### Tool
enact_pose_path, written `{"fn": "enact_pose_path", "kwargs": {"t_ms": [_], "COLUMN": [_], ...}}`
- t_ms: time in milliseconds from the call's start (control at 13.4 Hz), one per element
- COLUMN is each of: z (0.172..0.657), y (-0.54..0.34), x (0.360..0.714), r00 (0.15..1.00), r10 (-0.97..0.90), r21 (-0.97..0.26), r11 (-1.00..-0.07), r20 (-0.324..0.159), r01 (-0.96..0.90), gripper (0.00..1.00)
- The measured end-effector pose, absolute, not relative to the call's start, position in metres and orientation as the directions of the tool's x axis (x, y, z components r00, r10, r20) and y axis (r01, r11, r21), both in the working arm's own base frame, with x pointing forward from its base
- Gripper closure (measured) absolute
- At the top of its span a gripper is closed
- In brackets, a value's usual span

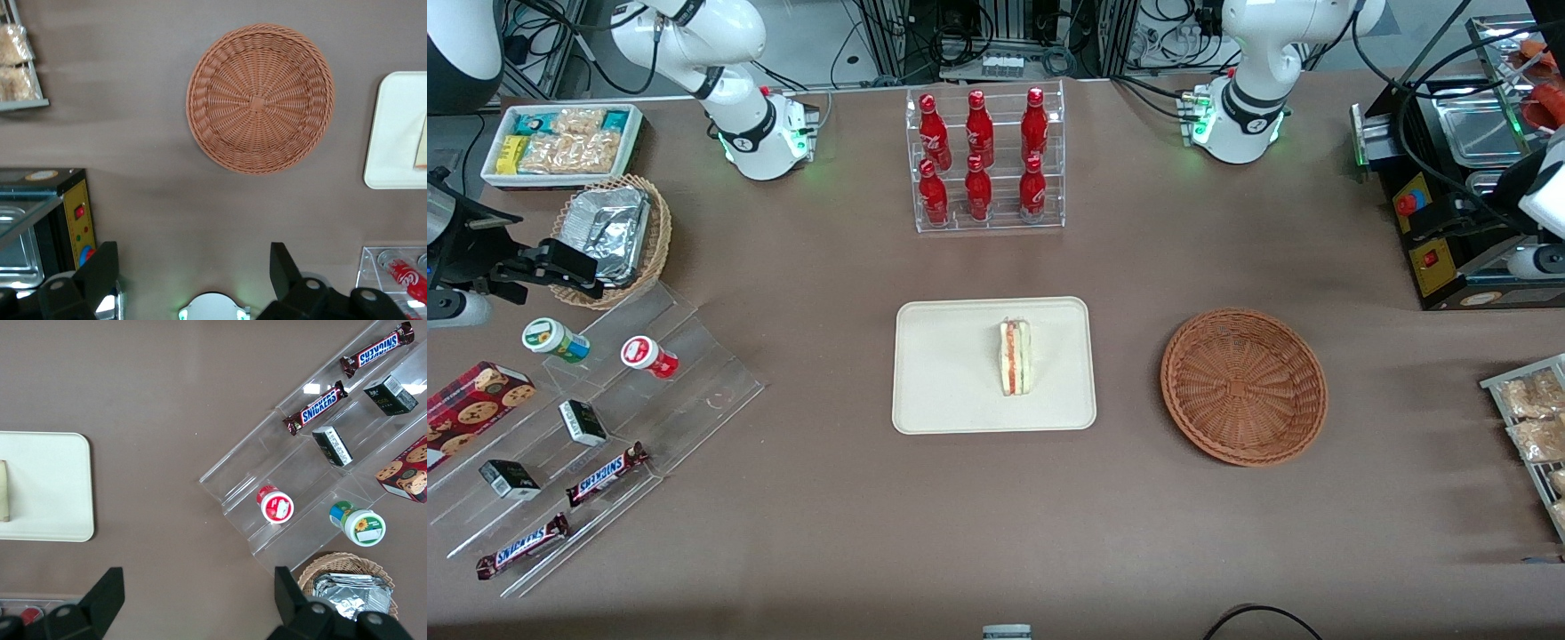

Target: Place sandwich from basket to tray

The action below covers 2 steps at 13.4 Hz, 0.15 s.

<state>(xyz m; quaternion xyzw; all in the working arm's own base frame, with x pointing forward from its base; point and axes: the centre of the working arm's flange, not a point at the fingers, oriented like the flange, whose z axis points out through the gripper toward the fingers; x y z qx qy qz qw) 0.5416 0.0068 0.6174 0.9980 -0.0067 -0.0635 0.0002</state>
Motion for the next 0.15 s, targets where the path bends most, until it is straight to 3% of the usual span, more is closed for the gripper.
{"fn": "enact_pose_path", "kwargs": {"t_ms": [149], "z": [0.6177], "y": [0.0026], "x": [0.5423], "r00": [0.992], "r10": [-0.033], "r21": [0.005], "r11": [-0.999], "r20": [-0.122], "r01": [-0.032], "gripper": [0.0]}}
